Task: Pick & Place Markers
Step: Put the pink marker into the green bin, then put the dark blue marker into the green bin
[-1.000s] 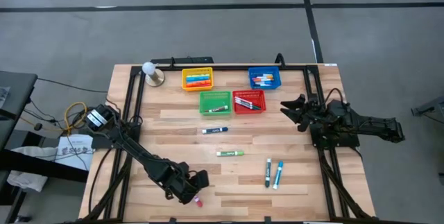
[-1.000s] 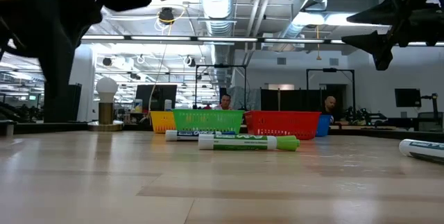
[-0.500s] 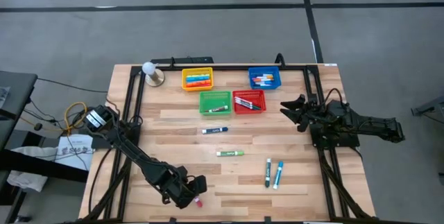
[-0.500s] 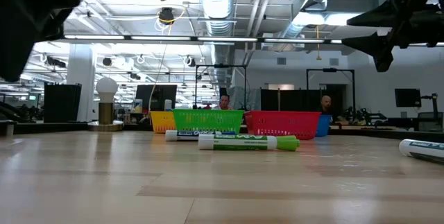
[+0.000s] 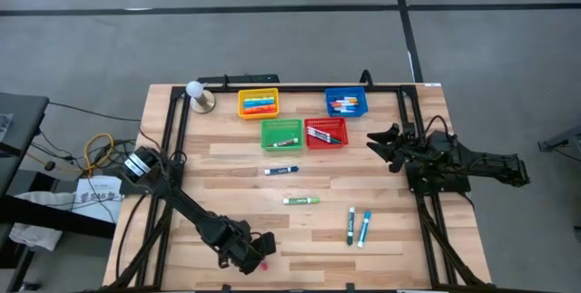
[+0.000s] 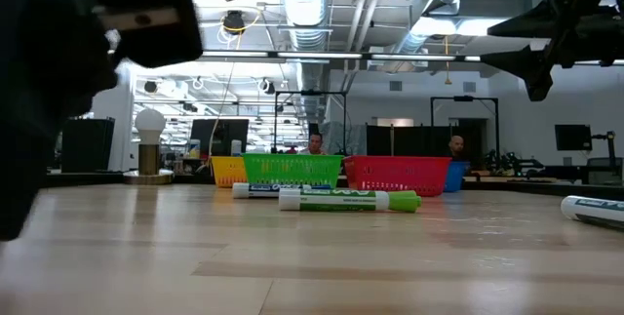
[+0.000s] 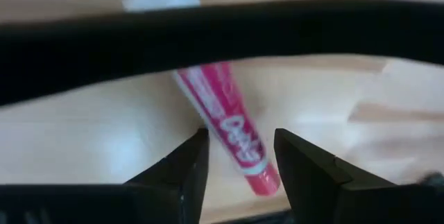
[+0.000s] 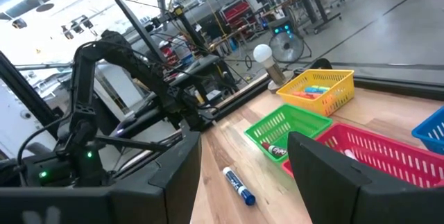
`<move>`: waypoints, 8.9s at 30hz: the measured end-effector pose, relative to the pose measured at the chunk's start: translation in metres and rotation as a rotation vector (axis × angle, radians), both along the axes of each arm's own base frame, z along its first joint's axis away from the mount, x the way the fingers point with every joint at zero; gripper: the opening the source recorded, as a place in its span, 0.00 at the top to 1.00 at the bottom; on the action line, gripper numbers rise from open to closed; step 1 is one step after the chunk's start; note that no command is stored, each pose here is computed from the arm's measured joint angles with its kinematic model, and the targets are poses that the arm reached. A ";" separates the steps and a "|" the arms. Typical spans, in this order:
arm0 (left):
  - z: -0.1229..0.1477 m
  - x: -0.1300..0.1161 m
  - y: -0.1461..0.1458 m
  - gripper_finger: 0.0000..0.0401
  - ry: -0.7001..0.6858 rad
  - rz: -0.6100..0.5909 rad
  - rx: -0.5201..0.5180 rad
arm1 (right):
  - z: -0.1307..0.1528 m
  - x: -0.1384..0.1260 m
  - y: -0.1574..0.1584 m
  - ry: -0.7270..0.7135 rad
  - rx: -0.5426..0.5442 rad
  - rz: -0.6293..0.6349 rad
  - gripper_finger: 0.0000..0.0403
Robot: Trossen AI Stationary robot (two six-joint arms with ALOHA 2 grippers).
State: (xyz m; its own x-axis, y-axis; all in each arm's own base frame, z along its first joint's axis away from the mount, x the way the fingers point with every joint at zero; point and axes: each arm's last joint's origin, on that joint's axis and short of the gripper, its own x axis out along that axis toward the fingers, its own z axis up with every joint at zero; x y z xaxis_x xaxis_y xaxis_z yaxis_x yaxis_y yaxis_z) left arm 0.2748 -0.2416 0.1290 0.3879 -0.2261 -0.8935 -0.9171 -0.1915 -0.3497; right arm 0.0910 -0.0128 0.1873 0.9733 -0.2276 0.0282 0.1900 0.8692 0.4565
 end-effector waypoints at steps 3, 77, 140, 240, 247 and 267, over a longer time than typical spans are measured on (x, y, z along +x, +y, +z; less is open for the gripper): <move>-0.013 0.006 -0.005 0.59 -0.011 -0.003 -0.021 | 0.000 0.000 0.000 0.000 0.000 0.000 0.49; 0.159 0.003 0.170 0.82 -0.347 -0.432 1.025 | 0.000 0.000 0.000 0.001 -0.007 -0.001 0.49; 0.057 0.056 0.346 0.81 -0.089 -1.478 1.076 | 0.000 0.000 0.000 0.002 -0.007 -0.002 0.49; 0.003 0.071 0.232 0.66 -0.141 -1.431 0.946 | 0.000 0.000 0.000 0.000 0.000 0.001 0.49; -0.004 0.064 0.231 0.80 -0.172 -1.408 0.890 | 0.000 0.000 0.000 0.000 0.001 0.001 0.49; 0.109 0.035 0.238 0.83 -0.367 -1.223 1.220 | 0.000 0.000 0.000 0.000 0.001 0.003 0.49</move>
State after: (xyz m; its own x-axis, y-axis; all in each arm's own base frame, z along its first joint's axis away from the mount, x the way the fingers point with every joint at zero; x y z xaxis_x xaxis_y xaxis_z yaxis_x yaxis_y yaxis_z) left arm 0.3094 -0.0032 0.2377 0.7236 0.1539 -0.6728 -0.1708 0.9844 0.0414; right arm 0.0910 -0.0127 0.1872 0.9741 -0.2243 0.0281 0.1870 0.8695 0.4572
